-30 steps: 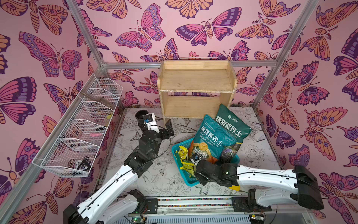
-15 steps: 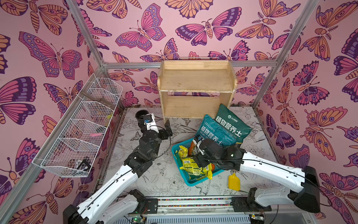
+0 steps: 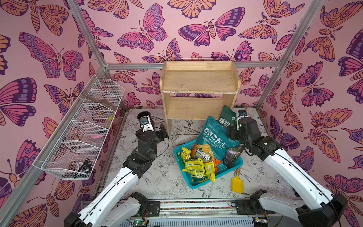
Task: Take down the fertilizer bag from the shelf
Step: Place the fertilizer bag in the storage box, then reset both arms
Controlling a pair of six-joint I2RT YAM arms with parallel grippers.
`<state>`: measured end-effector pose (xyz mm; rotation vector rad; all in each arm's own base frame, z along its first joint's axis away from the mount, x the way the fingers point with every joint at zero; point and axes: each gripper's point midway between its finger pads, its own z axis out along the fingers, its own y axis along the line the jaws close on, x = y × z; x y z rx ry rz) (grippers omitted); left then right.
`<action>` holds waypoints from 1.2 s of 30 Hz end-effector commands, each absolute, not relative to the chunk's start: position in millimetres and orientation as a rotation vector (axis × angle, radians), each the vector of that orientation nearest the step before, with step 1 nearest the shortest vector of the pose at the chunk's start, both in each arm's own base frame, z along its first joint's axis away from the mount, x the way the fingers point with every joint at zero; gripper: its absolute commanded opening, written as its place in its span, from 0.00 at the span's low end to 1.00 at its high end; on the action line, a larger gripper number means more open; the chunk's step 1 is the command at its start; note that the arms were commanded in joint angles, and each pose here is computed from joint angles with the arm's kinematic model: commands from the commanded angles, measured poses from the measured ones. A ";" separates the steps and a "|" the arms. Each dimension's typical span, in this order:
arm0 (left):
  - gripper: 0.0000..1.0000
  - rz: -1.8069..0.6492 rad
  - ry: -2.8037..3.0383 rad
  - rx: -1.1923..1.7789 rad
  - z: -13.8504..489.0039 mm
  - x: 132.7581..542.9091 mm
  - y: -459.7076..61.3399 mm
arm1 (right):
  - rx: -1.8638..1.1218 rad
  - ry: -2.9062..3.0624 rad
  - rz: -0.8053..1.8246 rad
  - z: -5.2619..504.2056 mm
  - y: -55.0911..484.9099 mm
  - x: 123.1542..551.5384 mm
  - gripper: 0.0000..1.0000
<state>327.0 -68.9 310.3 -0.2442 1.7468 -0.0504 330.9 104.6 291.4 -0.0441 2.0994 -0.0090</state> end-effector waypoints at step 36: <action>1.00 0.391 1.995 -0.431 126.4 351.1 91.2 | 0.428 2.149 -0.452 105.2 -81.7 385.5 0.88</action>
